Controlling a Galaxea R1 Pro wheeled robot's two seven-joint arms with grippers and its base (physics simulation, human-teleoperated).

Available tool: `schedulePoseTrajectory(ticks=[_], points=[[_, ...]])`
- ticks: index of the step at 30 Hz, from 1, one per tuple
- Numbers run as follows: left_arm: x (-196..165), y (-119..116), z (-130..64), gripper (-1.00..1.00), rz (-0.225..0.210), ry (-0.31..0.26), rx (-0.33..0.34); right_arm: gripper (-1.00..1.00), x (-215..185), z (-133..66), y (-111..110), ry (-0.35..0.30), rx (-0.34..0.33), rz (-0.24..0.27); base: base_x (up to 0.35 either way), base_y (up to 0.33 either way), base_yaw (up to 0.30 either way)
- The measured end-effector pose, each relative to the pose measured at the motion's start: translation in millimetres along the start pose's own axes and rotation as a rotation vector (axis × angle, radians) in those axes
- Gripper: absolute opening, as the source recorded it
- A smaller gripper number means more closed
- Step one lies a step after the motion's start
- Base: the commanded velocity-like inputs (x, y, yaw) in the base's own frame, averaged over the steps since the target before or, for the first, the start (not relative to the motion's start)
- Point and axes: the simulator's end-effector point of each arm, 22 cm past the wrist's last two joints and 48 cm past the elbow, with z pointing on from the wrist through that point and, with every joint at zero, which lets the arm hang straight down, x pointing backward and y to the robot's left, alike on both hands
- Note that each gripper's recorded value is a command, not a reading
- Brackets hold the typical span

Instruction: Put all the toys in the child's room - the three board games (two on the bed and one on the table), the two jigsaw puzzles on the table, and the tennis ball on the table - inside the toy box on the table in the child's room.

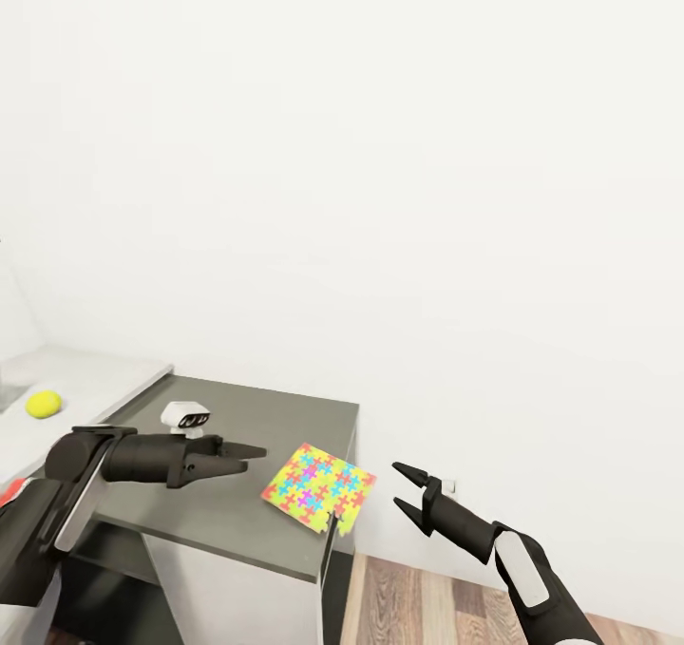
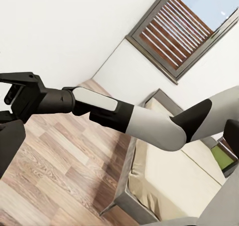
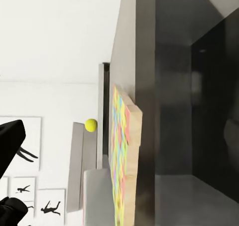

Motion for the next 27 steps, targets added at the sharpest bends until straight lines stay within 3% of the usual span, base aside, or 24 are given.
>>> schedulePoseTrajectory(ticks=[17, 27], points=[[-0.4, 0.0, -0.4, 1.0, 0.0, -0.001, -0.001, 1.0, 0.0, 0.1, 0.1, 0.0, 0.0, 0.0, 0.0, 0.108, 0.0], [-0.3, 0.0, -0.4, 1.0, 0.0, -0.001, 0.0, 1.0, 0.1, 0.2, 0.1, 0.0, 0.0, 0.0, 0.0, 0.023, 0.0]])
